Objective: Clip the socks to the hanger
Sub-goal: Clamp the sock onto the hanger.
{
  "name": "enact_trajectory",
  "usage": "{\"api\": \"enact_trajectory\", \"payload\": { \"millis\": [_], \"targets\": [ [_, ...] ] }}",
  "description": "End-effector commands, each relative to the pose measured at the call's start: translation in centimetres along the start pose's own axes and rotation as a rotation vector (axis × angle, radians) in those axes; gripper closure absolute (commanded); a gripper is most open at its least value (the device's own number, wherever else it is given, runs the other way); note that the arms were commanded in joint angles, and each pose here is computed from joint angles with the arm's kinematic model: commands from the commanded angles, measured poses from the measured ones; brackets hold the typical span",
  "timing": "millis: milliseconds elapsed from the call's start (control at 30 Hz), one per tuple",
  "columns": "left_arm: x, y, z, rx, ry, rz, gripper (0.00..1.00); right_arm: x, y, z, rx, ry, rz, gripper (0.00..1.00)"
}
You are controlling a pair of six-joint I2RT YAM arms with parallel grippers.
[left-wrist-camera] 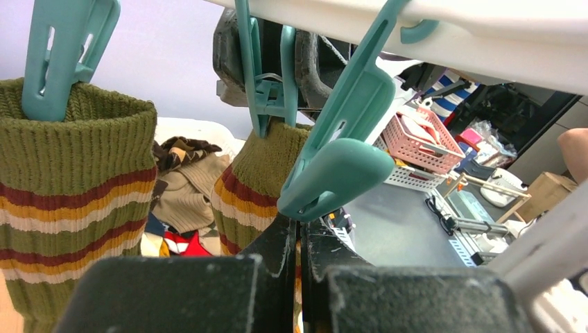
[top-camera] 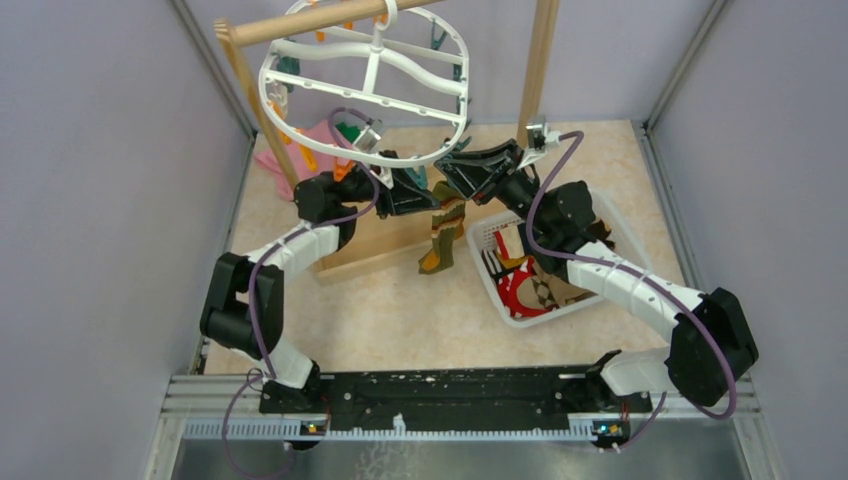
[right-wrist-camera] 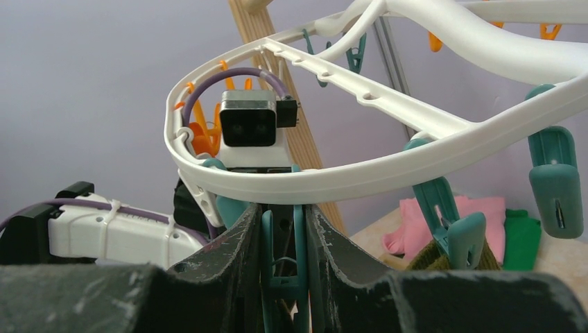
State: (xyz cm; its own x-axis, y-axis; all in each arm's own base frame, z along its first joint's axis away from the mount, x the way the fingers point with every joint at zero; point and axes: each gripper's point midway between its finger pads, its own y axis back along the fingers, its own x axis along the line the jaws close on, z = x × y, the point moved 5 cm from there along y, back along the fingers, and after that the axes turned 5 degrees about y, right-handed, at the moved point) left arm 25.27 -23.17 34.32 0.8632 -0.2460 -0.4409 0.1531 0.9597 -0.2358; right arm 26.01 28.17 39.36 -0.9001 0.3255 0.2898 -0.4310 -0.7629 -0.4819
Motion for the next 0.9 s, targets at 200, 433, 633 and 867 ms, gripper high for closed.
{"api": "enact_trajectory", "payload": {
  "millis": [200,433,633,867],
  "targets": [
    [-3.7,-0.2,0.8,-0.068,-0.286,-0.095,1.00,-0.3,0.7,-1.4,0.061,0.011,0.010,0.98],
    [-3.9,-0.2,0.5,-0.091,-0.269,-0.091,1.00,-1.0,0.7,-1.5,0.044,0.119,-0.012,0.98],
    [-3.5,-0.1,0.3,-0.113,-0.243,-0.079,1.00,-0.4,0.9,-1.4,0.041,0.095,0.017,0.98],
    [-1.8,0.4,-1.0,-0.119,-0.164,-0.049,1.00,0.3,0.6,-0.3,0.018,0.045,0.023,0.98]
  ]
}}
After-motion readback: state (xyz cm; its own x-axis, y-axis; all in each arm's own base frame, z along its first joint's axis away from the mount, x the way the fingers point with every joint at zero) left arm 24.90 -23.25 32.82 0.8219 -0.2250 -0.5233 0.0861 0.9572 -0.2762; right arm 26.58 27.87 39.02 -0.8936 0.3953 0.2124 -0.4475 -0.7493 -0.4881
